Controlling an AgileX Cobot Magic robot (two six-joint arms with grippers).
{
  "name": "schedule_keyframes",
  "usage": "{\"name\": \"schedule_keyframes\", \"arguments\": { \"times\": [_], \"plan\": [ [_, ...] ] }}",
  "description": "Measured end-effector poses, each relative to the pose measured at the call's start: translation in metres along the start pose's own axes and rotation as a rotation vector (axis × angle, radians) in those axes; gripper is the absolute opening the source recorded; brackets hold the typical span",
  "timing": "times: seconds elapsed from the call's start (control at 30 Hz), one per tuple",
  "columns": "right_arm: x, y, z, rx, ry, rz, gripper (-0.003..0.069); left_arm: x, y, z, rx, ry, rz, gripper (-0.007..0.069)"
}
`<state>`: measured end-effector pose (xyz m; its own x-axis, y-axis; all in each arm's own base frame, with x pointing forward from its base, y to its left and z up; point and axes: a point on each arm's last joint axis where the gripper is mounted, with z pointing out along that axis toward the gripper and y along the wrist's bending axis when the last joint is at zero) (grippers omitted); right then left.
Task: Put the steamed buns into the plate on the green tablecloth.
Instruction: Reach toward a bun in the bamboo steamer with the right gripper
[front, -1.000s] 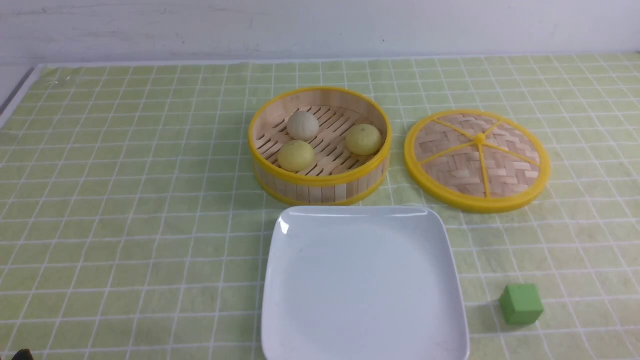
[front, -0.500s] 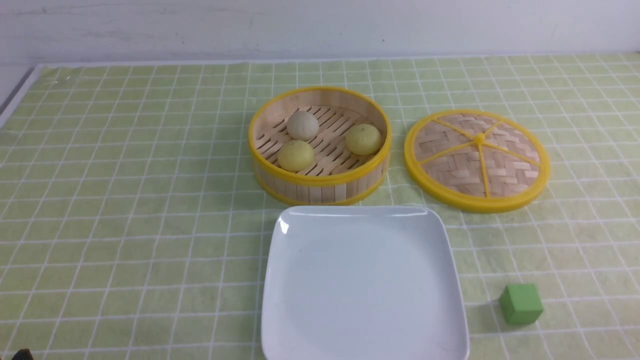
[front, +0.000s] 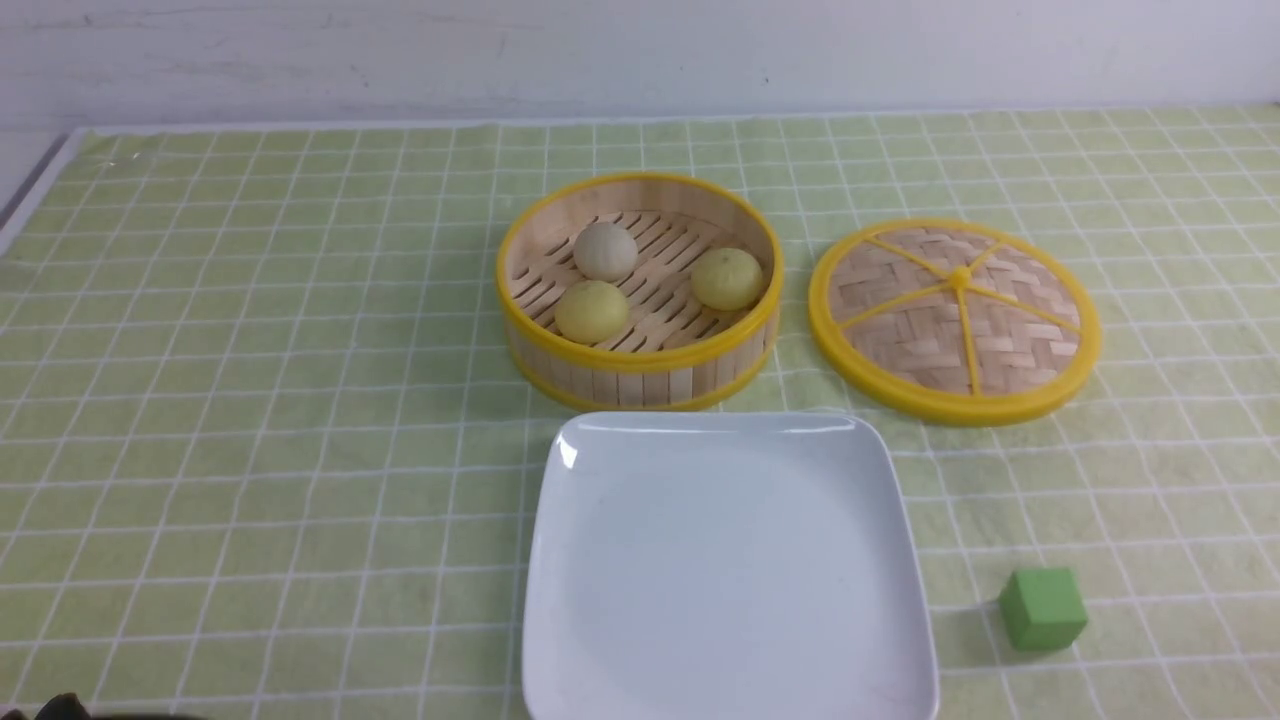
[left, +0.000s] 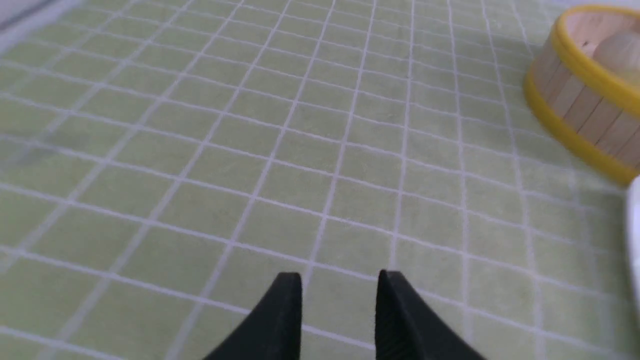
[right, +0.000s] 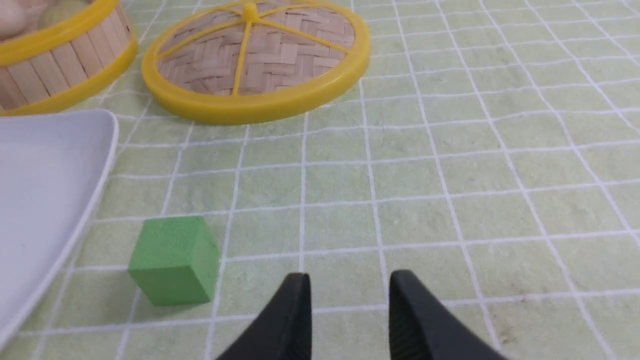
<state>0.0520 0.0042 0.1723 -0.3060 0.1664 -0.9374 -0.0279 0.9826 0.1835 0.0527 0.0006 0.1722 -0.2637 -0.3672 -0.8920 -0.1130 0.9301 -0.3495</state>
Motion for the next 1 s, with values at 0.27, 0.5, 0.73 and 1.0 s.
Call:
{"name": "schedule_keyframes", "arguments": {
  "times": [0.27,0.5,0.73,1.0],
  "plan": [
    [-0.001,0.014,-0.001,-0.147,0.031,0.684,0.0239,0.003,-0.013,-0.001,0.123,0.081,-0.791,0.024],
    [-0.015,0.015,-0.004,-0.18,-0.057,0.737,0.0239,-0.012,-0.017,-0.006,0.157,0.016,-0.71,0.0183],
    [-0.087,0.026,-0.035,-0.182,-0.229,0.427,0.0144,-0.09,-0.05,-0.048,0.23,-0.086,-0.351,0.0005],
    [-0.104,0.016,0.0,0.18,0.435,0.196,-0.0015,-0.097,-0.061,0.002,-0.041,0.634,-0.183,0.0002]
  ]
}}
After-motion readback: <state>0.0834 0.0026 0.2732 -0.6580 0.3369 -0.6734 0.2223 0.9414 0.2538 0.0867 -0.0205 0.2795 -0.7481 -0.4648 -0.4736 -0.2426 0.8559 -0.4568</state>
